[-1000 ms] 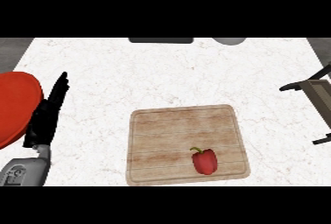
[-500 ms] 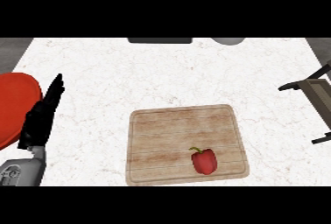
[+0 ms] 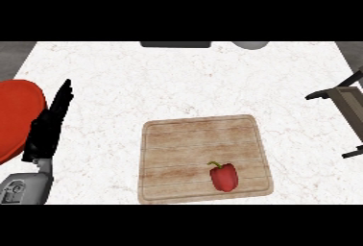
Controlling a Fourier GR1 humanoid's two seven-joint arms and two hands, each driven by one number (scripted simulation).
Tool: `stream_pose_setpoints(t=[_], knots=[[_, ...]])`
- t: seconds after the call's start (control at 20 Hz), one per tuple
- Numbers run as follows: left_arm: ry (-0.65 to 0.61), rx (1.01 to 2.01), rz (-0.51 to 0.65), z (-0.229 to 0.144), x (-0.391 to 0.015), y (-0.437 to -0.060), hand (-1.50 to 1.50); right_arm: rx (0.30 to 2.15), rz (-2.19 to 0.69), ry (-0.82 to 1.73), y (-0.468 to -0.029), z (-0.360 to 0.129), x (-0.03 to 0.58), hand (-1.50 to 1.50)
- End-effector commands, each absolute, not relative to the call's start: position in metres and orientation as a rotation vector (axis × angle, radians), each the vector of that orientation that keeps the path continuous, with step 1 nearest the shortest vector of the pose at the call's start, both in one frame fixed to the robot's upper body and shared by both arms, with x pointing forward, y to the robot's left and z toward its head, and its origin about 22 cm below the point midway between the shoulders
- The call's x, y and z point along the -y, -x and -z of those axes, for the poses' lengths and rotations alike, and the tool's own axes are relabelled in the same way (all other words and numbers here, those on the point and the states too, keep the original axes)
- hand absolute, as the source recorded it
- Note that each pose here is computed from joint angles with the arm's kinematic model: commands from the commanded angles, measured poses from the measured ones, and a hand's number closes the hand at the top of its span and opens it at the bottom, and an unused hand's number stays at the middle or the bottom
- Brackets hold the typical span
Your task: Pick the can from the cutting board and place it in the tiered basket
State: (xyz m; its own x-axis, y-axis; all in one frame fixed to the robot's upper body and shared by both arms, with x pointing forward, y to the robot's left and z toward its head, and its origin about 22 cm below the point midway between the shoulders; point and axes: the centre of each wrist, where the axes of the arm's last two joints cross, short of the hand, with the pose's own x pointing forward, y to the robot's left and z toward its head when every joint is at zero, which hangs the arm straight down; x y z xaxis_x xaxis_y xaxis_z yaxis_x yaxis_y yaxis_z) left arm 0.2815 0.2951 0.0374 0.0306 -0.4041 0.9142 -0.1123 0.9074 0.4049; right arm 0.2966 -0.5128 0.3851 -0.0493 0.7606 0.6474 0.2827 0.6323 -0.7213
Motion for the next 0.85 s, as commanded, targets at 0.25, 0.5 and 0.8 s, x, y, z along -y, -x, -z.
stream_pose_setpoints(t=[0.25, 0.5, 0.8], knots=[[-0.429, 1.553, 0.238, -0.04, -0.284, -0.281, 0.0, 1.514, -0.243, 0.789, -0.223, -0.406, 0.582, -1.5], [-0.423, 1.554, 0.227, -0.043, -0.283, -0.285, 0.0, 1.503, -0.228, 0.751, -0.183, -0.395, 0.612, -1.5], [-0.451, 1.549, 0.225, -0.032, -0.299, -0.279, 0.0, 1.589, -0.184, 0.688, -0.141, -0.383, 0.635, -1.5]])
